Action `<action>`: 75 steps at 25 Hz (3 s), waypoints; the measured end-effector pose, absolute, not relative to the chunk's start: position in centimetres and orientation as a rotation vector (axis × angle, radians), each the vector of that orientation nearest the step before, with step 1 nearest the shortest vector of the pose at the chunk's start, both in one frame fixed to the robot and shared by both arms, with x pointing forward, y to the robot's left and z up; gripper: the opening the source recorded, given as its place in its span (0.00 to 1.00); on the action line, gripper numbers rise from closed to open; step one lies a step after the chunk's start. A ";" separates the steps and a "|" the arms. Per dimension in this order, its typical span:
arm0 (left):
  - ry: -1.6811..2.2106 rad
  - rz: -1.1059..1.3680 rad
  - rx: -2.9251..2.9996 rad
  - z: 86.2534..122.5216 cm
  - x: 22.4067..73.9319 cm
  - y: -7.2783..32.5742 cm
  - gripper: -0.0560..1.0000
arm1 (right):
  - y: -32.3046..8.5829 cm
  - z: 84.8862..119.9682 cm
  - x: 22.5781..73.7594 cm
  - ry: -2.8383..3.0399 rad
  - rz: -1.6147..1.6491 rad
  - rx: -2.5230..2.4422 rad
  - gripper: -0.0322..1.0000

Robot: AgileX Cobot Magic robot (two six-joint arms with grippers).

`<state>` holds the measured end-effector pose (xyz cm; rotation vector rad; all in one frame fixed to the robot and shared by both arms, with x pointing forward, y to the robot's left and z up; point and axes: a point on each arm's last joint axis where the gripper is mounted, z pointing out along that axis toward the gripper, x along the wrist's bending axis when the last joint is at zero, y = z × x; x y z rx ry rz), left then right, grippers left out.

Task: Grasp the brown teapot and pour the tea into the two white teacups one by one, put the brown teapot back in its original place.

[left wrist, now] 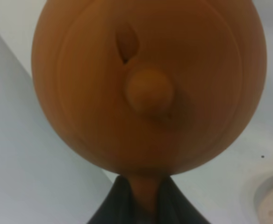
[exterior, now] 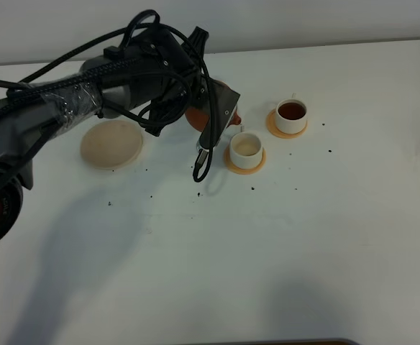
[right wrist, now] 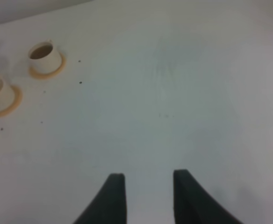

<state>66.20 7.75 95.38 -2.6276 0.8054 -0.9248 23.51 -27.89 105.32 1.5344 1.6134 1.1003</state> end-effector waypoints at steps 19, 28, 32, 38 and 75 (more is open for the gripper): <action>1.003 -0.977 -2.452 95.2 65.5 6.2 0.16 | -27.9 105.3 23.5 1.613 1.100 1.534 0.26; 1.103 -1.007 -2.309 95.6 65.3 5.4 0.16 | -27.9 105.3 23.5 1.613 1.100 1.534 0.26; 1.136 -1.020 -2.273 95.8 65.1 4.9 0.16 | -27.9 105.3 23.5 1.613 1.100 1.534 0.26; 1.158 -1.033 -2.241 95.9 65.3 4.8 0.16 | -27.9 105.3 23.5 1.613 1.100 1.534 0.26; 1.346 -1.107 -2.036 96.5 65.3 3.5 0.16 | -27.9 105.3 23.5 1.613 1.100 1.534 0.26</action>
